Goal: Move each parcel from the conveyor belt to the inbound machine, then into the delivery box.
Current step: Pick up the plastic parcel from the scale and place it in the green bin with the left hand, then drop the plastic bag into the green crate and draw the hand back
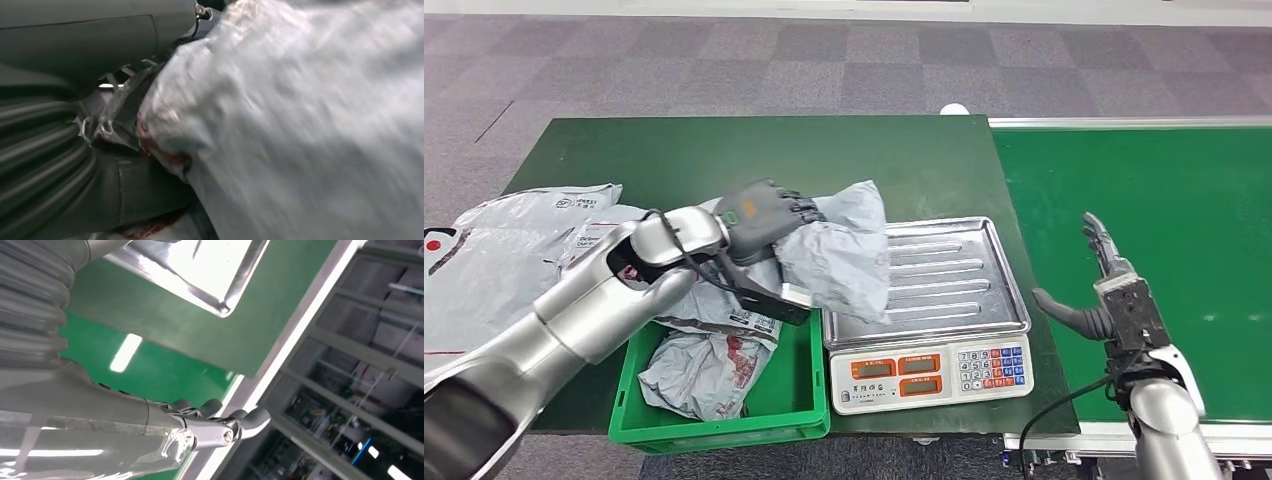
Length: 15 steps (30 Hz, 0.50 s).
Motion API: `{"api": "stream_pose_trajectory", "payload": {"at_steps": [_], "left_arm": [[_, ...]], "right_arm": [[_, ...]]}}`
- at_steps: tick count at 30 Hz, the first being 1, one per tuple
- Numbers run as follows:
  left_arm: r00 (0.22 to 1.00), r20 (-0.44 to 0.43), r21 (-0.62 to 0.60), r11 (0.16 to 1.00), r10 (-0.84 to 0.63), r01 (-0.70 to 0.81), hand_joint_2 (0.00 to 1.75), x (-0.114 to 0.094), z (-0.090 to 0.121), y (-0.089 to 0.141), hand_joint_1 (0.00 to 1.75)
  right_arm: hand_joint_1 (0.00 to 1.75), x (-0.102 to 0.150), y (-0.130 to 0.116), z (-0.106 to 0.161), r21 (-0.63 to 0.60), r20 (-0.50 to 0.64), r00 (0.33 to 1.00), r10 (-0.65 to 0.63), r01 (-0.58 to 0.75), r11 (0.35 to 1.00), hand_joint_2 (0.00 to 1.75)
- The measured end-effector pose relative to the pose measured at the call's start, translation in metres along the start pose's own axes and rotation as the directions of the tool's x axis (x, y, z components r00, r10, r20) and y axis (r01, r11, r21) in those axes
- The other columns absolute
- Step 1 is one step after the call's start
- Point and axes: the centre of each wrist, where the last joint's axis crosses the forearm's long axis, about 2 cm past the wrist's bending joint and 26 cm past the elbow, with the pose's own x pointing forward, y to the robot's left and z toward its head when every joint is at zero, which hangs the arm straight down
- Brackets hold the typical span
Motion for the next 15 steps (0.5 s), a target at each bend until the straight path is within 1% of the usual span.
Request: {"api": "stream_pose_trajectory", "payload": {"at_steps": [3, 6, 10, 13, 15], "left_arm": [[0.998, -0.068, 0.008, 1.000, -0.008, 0.009, 1.75, -0.019, 0.044, -0.017, 1.75], [0.992, -0.128, 0.015, 1.000, -0.011, 0.013, 1.75, -0.028, 0.091, -0.037, 1.75], [0.980, -0.199, 0.008, 1.000, -0.006, 0.007, 1.75, -0.028, 0.164, -0.060, 1.75], [0.970, -0.243, -0.017, 1.000, 0.000, -0.004, 1.75, -0.025, 0.218, -0.066, 1.75], [0.961, -0.276, -0.049, 0.999, -0.004, -0.010, 1.75, -0.020, 0.255, -0.064, 1.75]], "right_arm": [[0.00, -0.001, -0.009, 0.019, -0.015, -0.021, 1.000, 0.010, -0.011, 1.000, 1.75], [0.00, -0.001, -0.016, 0.033, -0.019, -0.033, 0.999, 0.021, -0.022, 1.000, 1.75], [0.00, -0.002, -0.022, 0.045, -0.022, -0.045, 0.998, 0.033, -0.034, 0.999, 1.75], [0.00, -0.003, -0.030, 0.048, -0.017, -0.048, 0.998, 0.039, -0.040, 0.999, 1.75], [0.00, -0.004, -0.038, 0.047, -0.011, -0.045, 0.998, 0.042, -0.042, 0.999, 1.75]]}}
